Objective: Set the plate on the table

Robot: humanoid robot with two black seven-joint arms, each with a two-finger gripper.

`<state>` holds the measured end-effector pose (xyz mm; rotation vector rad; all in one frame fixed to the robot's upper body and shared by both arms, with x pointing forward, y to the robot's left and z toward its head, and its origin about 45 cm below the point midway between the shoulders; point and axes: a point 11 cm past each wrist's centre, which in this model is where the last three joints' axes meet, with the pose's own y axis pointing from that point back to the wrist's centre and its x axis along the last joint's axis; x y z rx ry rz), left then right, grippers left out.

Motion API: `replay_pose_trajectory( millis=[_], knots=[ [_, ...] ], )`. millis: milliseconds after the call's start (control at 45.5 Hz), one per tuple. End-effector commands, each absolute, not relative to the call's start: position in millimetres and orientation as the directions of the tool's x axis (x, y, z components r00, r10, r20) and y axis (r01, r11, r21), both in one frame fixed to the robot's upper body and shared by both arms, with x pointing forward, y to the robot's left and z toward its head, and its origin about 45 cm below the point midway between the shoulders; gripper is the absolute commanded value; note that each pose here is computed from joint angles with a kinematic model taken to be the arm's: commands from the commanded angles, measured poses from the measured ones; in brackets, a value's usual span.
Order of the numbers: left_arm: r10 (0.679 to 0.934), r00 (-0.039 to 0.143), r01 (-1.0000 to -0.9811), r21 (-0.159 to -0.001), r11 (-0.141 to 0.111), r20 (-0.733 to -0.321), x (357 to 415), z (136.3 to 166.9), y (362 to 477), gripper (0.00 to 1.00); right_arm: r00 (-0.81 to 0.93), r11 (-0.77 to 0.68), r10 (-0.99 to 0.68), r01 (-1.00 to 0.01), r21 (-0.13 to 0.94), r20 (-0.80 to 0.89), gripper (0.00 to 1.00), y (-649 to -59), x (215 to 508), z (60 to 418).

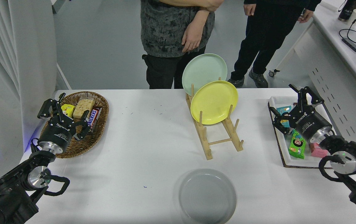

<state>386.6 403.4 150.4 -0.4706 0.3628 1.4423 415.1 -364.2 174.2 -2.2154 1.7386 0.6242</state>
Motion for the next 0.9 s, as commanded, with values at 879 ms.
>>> replay_pose_trajectory(
  millis=[879],
  knots=[
    [0.855, 0.102, -0.9938, -0.091, 0.065, -0.508, 387.2, 151.0, 403.1, 0.98, 0.043, -0.140, -0.731, -0.986, 0.089, -0.681, 1.00, -351, 401, 127]
  ],
)
